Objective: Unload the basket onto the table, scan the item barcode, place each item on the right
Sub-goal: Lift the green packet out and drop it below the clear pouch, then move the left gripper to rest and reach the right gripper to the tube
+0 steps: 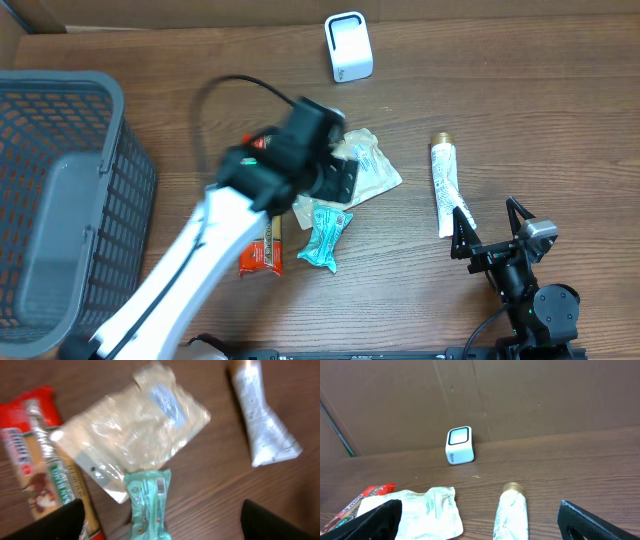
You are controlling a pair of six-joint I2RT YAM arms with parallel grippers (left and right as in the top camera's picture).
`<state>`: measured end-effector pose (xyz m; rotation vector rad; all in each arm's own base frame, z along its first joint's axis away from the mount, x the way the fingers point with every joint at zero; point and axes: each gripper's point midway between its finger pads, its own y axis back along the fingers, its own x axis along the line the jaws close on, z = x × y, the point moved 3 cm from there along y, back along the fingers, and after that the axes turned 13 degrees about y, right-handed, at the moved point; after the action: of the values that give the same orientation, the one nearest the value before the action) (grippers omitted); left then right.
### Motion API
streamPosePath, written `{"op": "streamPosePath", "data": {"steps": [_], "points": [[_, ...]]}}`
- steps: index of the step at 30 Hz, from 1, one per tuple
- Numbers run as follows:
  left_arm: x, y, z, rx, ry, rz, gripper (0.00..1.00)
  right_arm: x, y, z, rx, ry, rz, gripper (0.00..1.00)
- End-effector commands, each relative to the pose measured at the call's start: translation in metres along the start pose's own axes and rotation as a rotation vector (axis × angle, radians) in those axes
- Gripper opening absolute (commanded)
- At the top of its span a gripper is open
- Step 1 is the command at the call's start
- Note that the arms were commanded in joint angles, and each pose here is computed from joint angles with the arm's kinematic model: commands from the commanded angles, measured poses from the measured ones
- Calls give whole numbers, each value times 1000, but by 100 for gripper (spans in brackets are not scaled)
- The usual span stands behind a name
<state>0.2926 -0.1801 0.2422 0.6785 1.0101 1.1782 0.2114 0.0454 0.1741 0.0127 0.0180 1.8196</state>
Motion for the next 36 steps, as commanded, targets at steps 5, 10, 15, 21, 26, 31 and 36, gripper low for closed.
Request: {"op": "streamPosePath", "data": {"steps": [5,10,15,21,26,31,36], "points": [[44,73,28,-147,247,-38,100,1,0,-2,-3,-3,0,100],[89,92,30,-186,373,38,100,1,0,-2,-3,-3,4,100],[135,109,30,-225,516,115,100,9,0,0,-10,-48,58,100],[164,118,33,-250,536,129,99,27,2,-1,8,-68,186,100],[164,113,32,-221,430,139,100,38,1,3,73,-147,264,100],[167,109,33,-209,434,152,99,46,-7,27,162,-171,326,100],[174,104,34,-198,441,192,100,51,-27,52,352,-163,383,100]]}}
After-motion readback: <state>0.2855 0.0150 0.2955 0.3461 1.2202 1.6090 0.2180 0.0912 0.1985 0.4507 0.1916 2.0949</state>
